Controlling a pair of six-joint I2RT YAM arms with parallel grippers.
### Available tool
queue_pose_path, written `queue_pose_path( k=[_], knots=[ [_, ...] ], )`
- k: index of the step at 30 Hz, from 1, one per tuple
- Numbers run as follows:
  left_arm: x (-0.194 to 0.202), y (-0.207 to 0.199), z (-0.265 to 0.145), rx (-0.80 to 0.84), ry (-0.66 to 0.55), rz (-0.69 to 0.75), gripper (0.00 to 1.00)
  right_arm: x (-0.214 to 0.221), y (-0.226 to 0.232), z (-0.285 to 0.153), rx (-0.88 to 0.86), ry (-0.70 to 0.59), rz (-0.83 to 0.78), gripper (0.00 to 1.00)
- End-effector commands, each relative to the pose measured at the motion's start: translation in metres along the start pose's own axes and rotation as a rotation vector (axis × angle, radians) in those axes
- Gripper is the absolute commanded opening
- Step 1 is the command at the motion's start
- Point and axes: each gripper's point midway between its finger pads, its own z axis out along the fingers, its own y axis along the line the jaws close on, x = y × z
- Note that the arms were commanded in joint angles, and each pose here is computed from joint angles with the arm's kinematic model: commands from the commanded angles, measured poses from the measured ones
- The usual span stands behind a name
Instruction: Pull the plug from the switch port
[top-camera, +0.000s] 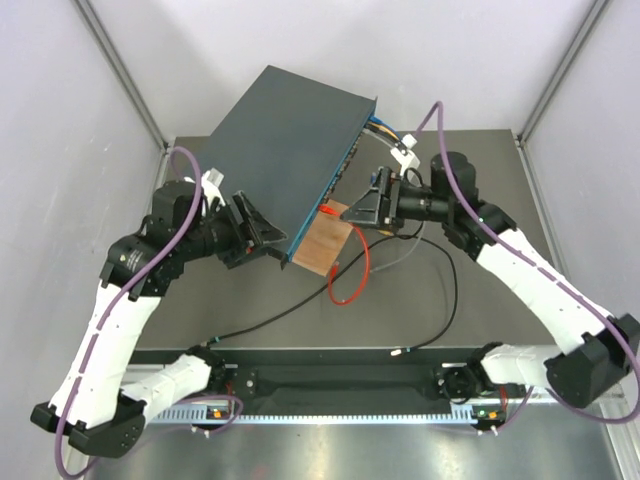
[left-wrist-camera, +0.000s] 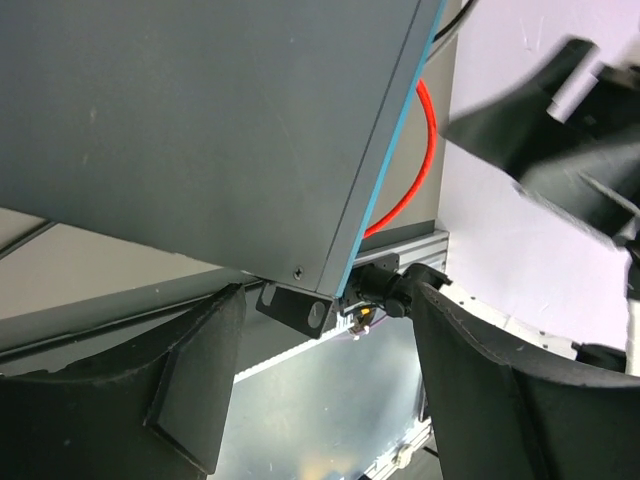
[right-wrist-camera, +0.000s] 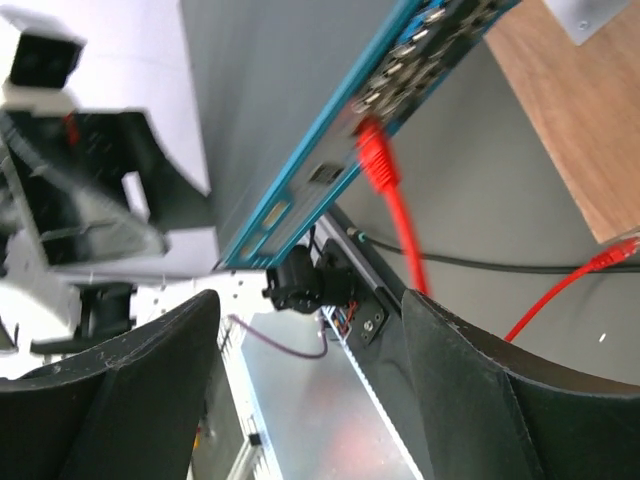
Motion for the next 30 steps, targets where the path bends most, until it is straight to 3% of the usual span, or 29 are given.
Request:
queue_pose_path(
  k=[1, 8, 12, 15, 18, 21, 24, 26, 30],
  knots=[
    [0.007, -0.003, -0.007, 0.022, 0.016, -0.012, 0.72, -0.029, 0.017, 0.009, -0.044, -0.085, -0.015, 0.73],
    [0.011, -0.004, -0.007, 0.056, 0.013, -0.039, 0.72, -0.041, 0.010, 0.041, -0.104, -0.078, 0.122, 0.66],
    [0.010, -0.006, -0.006, 0.067, 0.011, -0.039, 0.72, -0.041, 0.008, 0.054, -0.123, -0.063, 0.162, 0.50],
    [0.008, -0.010, -0.004, 0.081, 0.004, -0.038, 0.72, -0.043, 0.005, 0.055, -0.089, -0.045, 0.102, 0.46],
    [0.006, -0.013, -0.005, 0.094, -0.003, -0.041, 0.72, -0.052, 0.003, 0.041, 0.028, -0.066, -0.027, 0.48],
    [0.007, -0.013, -0.004, 0.100, 0.000, -0.044, 0.72, -0.055, -0.006, 0.033, 0.048, -0.061, -0.034, 0.55],
    [0.009, -0.016, -0.003, 0.111, 0.021, -0.050, 0.71, -0.058, -0.039, 0.023, 0.231, -0.049, -0.119, 0.59],
    [0.010, -0.015, -0.004, 0.113, 0.020, -0.049, 0.71, -0.040, -0.048, 0.026, 0.174, 0.034, -0.053, 0.59],
    [0.012, -0.014, -0.002, 0.117, 0.029, -0.050, 0.72, -0.030, -0.035, 0.036, 0.042, 0.038, -0.031, 0.59]
  ],
)
